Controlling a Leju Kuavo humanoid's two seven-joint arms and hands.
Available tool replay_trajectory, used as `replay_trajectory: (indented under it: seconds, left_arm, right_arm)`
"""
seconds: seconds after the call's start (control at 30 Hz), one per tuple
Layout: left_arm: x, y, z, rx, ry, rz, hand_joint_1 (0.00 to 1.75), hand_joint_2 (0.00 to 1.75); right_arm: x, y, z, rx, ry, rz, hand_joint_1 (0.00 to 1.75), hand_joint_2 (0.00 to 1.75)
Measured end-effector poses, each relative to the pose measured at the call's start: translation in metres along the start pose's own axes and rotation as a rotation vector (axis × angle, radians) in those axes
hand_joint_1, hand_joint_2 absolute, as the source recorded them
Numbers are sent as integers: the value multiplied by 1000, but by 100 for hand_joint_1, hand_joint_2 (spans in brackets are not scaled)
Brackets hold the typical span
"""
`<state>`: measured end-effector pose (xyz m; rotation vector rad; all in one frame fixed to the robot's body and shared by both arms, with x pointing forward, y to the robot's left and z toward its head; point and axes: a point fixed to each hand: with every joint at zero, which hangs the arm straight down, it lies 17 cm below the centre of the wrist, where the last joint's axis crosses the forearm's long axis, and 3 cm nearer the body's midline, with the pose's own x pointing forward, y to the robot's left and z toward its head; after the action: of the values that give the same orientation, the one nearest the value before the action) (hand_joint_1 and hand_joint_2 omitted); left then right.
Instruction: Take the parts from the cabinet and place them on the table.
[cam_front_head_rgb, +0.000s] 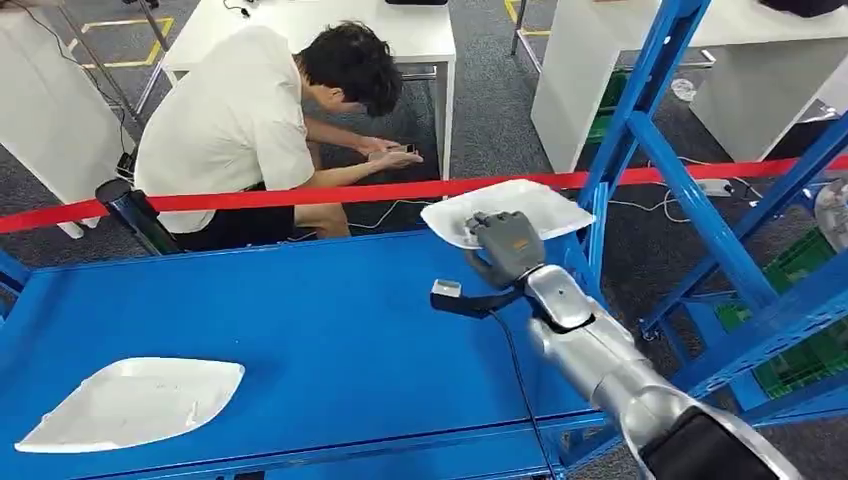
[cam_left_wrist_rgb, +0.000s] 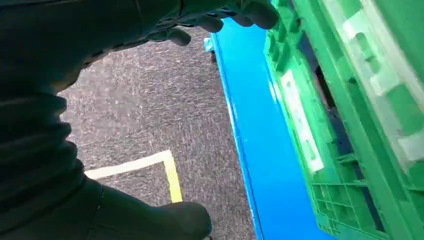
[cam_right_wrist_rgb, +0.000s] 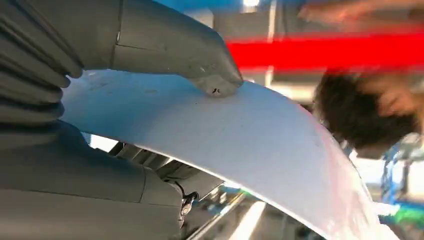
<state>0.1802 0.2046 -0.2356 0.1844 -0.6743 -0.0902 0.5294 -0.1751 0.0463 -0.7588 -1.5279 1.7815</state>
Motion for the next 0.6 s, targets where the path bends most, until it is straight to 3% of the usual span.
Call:
replay_trajectory:
  seconds: [0.17, 0.6]
  left_arm:
    - [-1, 2, -1, 2, 6, -5, 0, 175]
    - [-7, 0, -1, -9, 48, -8, 0, 175]
  right_arm:
    - [-31, -29, 6, -66, 45, 13, 175, 175]
    - [-43, -68, 8, -149, 69, 37, 175, 175]
